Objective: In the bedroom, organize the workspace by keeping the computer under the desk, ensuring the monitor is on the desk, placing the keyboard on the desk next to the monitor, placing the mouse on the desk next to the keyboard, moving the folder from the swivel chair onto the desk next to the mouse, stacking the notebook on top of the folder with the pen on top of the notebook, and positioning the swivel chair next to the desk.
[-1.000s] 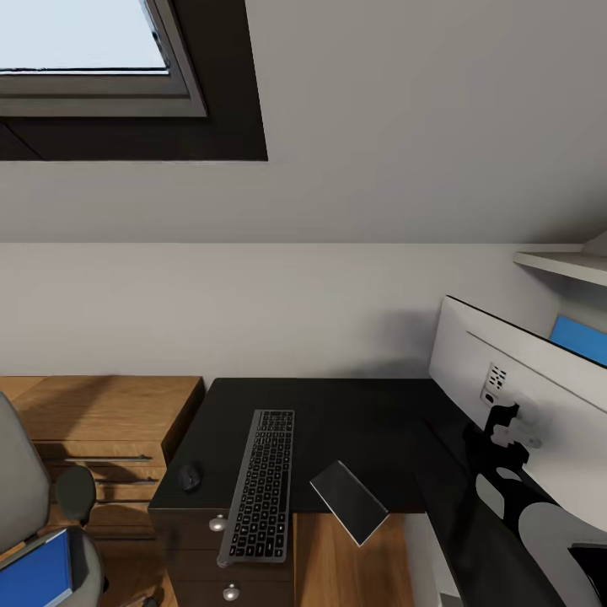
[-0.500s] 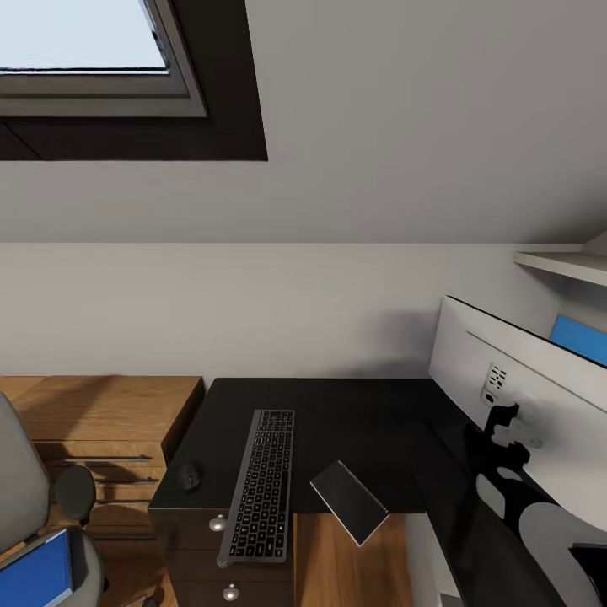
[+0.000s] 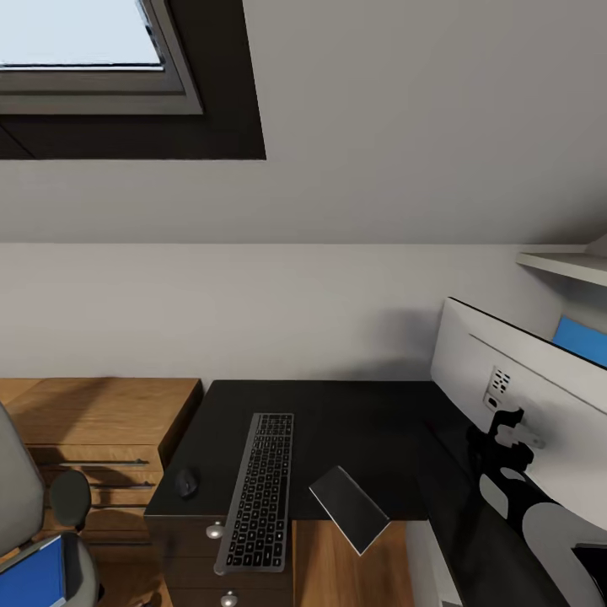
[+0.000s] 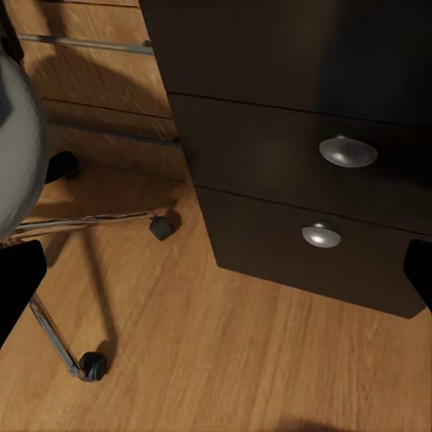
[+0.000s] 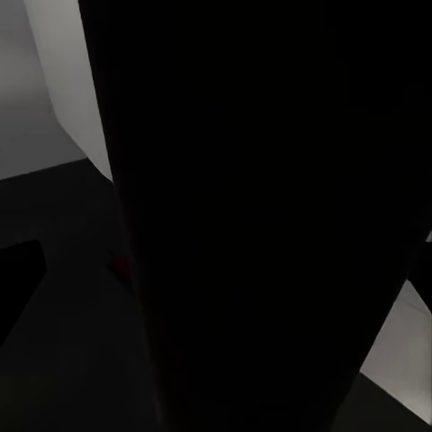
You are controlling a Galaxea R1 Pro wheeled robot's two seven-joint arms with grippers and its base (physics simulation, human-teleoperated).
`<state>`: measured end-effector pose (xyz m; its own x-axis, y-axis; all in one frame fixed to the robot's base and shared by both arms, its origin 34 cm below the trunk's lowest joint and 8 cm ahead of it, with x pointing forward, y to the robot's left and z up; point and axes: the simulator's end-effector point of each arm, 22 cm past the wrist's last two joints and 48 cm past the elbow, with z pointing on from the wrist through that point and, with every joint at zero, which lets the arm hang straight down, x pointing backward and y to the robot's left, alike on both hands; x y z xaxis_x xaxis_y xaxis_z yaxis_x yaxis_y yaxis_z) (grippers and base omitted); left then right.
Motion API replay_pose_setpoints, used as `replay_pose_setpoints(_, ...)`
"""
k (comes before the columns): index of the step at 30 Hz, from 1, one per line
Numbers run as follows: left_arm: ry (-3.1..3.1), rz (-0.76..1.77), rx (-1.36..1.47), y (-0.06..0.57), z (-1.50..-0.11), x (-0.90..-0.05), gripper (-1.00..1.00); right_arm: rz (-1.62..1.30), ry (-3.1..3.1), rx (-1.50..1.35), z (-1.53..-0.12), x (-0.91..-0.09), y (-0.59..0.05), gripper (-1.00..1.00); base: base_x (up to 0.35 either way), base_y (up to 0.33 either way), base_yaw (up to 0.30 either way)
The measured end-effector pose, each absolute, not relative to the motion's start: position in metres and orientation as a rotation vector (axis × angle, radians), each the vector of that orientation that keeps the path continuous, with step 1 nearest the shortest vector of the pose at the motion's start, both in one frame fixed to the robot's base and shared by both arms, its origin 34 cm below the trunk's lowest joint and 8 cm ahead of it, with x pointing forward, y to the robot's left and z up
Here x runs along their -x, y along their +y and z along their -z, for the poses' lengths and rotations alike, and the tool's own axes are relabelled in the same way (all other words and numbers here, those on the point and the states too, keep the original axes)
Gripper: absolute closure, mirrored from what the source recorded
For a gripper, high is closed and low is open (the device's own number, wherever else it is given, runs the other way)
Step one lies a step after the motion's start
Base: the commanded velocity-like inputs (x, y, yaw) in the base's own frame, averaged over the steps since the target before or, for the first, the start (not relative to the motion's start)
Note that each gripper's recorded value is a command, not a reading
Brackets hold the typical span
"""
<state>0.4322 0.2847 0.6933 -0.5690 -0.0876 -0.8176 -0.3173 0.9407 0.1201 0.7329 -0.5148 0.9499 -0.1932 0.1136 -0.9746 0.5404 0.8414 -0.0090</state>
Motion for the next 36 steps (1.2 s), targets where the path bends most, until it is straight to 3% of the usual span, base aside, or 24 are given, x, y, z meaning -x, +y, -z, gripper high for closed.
replay_pose_setpoints(6, 2.168, -0.316, 0.287, 0.2848, -0.6932, -0.4321, -1.00, 0.415, 1.744, -0.505, -0.9499, -0.7329, -0.5149, -1.00, 0.001, 0.000, 0.000)
replay_pose_setpoints(7, 2.168, -0.316, 0.287, 0.2848, -0.6932, -0.4320, -1.00, 0.416, 1.744, -0.505, -0.9499, -0.7328, -0.5150, 1.00, 0.000, 0.000, 0.000)
replay_pose_setpoints(36, 2.168, -0.316, 0.288, 0.2848, -0.6933, -0.4320, -1.00, 0.416, 1.740, -0.512, -0.9510, -0.7327, -0.5159, 1.00, 0.000, 0.000, 0.000)
